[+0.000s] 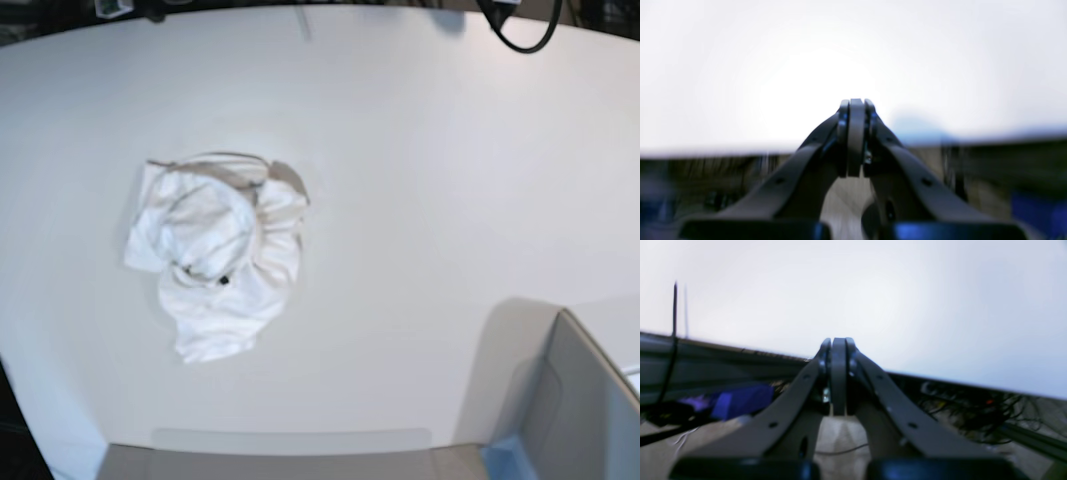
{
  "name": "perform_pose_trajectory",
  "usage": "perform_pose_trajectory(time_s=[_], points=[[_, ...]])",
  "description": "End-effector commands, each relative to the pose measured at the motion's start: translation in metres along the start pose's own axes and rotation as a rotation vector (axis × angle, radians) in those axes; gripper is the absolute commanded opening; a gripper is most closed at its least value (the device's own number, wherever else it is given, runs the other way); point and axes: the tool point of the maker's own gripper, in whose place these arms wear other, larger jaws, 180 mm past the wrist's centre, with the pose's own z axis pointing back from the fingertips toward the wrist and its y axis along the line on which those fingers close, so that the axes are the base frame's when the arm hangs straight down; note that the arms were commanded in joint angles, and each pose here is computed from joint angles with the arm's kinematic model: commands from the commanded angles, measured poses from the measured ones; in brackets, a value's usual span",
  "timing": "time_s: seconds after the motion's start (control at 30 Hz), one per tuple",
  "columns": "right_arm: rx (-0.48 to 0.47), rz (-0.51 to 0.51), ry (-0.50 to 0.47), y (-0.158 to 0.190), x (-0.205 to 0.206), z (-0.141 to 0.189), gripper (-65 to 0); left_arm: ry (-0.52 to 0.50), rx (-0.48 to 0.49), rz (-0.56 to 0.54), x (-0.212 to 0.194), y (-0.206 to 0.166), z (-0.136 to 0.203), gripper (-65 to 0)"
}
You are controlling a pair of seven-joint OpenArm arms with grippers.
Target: Layout the t-shirt on the table in an organized manner, then fold the t-shirt properly
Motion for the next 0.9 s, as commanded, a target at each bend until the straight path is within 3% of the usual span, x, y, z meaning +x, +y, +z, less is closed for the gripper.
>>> perform_pose_trajectory(time_s=[0.0,0.17,0.37,0.57,0.67,0.87], points=[[-0.011,0.019,-0.053,-0.007,0.016,-0.003,-64.9,-0.065,0.002,0.003,0.021,0.0,0.004,-65.0],[-0.047,0.069,-0.176,-0.027,0.056,-0.023,-64.9,-0.2,-0.027,0.057,0.063,-0.018,-0.018,-65.0],[-0.021,0.16,-0.275,-0.034,0.096,-0.039,-64.9,-0.275,-0.096,0.129,0.095,-0.051,-0.045,-65.0],[-0.025,0.189,-0.427,-0.036,0.148,-0.054,-64.7,-0.394,-0.156,0.173,0.135,-0.075,-0.059,-65.0],[-0.014,0.194,-0.426,-0.032,0.158,-0.065,-63.8,-0.435,-0.188,0.187,0.151,-0.087,-0.062,-65.0],[0.01,0.202,-0.36,-0.022,0.167,-0.087,-53.4,-0.453,-0.215,0.172,0.156,-0.092,-0.063,-65.0]])
